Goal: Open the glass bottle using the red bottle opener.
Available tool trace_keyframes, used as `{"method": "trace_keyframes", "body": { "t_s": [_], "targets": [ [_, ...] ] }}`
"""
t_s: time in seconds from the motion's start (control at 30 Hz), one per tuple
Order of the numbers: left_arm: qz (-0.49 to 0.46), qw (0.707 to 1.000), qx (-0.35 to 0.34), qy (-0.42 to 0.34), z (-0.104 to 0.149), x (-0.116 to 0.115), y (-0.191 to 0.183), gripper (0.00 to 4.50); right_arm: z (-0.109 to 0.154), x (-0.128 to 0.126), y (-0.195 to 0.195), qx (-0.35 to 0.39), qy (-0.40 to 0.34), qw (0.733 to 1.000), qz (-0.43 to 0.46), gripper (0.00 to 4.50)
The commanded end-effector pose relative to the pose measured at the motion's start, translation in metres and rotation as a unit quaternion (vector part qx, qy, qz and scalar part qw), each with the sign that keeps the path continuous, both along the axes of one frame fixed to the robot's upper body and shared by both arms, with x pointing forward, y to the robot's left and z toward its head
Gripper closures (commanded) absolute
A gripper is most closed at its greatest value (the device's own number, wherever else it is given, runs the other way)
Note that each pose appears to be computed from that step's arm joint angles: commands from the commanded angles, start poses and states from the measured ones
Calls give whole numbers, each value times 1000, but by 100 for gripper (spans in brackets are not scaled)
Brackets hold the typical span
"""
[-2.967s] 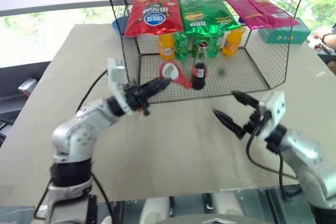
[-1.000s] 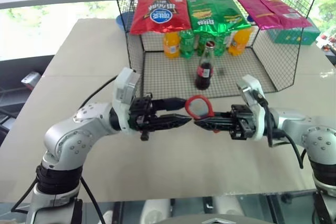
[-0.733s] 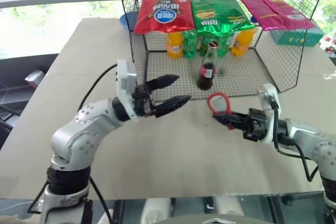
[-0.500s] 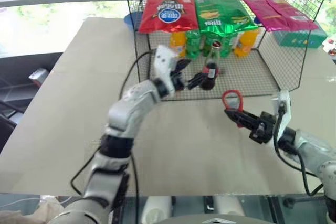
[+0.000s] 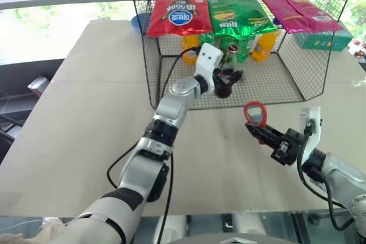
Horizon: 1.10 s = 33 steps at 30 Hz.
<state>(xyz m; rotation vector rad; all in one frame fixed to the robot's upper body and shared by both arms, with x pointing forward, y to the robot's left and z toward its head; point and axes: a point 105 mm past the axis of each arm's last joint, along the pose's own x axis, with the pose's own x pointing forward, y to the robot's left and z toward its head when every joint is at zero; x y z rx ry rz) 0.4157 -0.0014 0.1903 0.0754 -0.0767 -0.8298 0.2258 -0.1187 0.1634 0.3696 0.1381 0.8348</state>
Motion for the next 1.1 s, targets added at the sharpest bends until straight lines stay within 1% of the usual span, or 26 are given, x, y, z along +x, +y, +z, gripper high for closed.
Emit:
{"method": "trace_keyframes", "body": {
  "t_s": [0.03,0.07,0.17,0.2,0.23,0.27,0.33,0.4,0.5,0.6,0.67,0.73,0.83,0.9,1.0,1.07,1.1],
  "targets": [
    [-2,999,1,-38,16,4,-4,17,16,-6,2,10,-34,999,1,450],
    [-4,999,1,-40,16,5,-5,17,16,-6,2,10,-34,999,-1,450],
    [-14,999,-2,-46,16,5,-8,95,16,-7,1,9,-35,999,-5,450],
    [-18,999,-2,-48,17,5,-9,134,16,-7,0,8,-35,999,-5,450],
    [-22,998,-2,-51,18,4,-10,188,16,-7,0,8,-35,999,-6,450],
    [-28,998,-3,-54,18,3,-10,216,16,-7,0,8,-35,999,-7,450],
    [-60,996,-11,-70,23,-6,-10,215,16,-7,-1,6,-35,999,-10,450],
    [-105,991,-21,-78,29,-20,-8,215,16,-6,-3,4,-37,999,-15,450],
    [-166,982,-30,-89,39,-43,-3,215,17,-4,-7,-3,-43,999,-25,450],
    [-218,972,-22,-85,41,-68,2,215,18,-1,-12,-9,-50,998,-38,450],
    [-243,967,-7,-76,34,-84,5,215,17,5,-17,-23,-57,997,-55,450],
    [-253,965,6,-67,21,-92,6,215,15,10,-21,-34,-61,995,-71,450],
    [-255,964,29,-67,2,-98,5,215,11,15,-24,-47,-65,993,-81,450],
    [-253,965,32,-62,-8,-100,3,215,9,16,-24,-56,-66,993,-82,450],
    [-258,965,21,-50,-13,-103,2,215,7,17,-23,-62,-69,992,-82,450],
    [-255,966,12,-52,-11,-104,3,111,7,18,-22,-65,-72,992,-83,450],
    [-256,965,7,-56,-8,-105,3,80,7,19,-23,-67,-73,991,-85,450]
  ]
}}
